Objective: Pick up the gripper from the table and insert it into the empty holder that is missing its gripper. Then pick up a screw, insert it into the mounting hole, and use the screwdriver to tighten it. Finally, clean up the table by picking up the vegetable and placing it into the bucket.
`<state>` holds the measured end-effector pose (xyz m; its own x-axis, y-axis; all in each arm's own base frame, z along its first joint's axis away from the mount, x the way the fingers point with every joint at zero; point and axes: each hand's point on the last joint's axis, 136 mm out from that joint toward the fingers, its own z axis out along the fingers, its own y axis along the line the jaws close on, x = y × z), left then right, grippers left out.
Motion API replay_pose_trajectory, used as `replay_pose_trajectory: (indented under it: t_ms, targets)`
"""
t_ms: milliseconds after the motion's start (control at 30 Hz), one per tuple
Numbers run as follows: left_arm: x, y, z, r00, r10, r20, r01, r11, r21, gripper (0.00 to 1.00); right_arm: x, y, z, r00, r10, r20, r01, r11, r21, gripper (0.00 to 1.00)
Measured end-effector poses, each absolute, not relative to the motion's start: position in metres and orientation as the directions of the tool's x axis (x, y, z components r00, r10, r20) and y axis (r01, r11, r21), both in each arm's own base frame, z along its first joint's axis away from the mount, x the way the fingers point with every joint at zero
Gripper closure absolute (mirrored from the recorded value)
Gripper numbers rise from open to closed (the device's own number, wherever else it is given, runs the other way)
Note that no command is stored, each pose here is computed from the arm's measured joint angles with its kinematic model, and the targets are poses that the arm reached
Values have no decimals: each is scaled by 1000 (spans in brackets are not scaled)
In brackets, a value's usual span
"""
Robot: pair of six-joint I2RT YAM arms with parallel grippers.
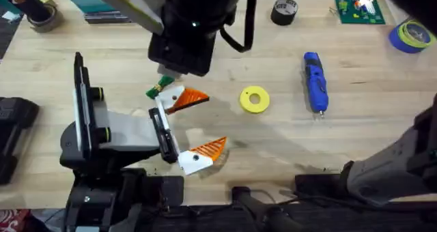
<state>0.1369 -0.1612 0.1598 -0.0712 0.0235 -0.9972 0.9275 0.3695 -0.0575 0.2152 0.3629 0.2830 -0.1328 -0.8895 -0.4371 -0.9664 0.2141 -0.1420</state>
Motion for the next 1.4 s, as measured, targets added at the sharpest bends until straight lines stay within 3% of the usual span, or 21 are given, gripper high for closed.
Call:
replay_pose_trajectory:
  t_ms: [1400]
  targets:
    - [137, -161, 160, -71, 23, -997, 928, 369, -58, 15, 189, 358, 274, -49, -928, -369, -989, 98, -115, 996]
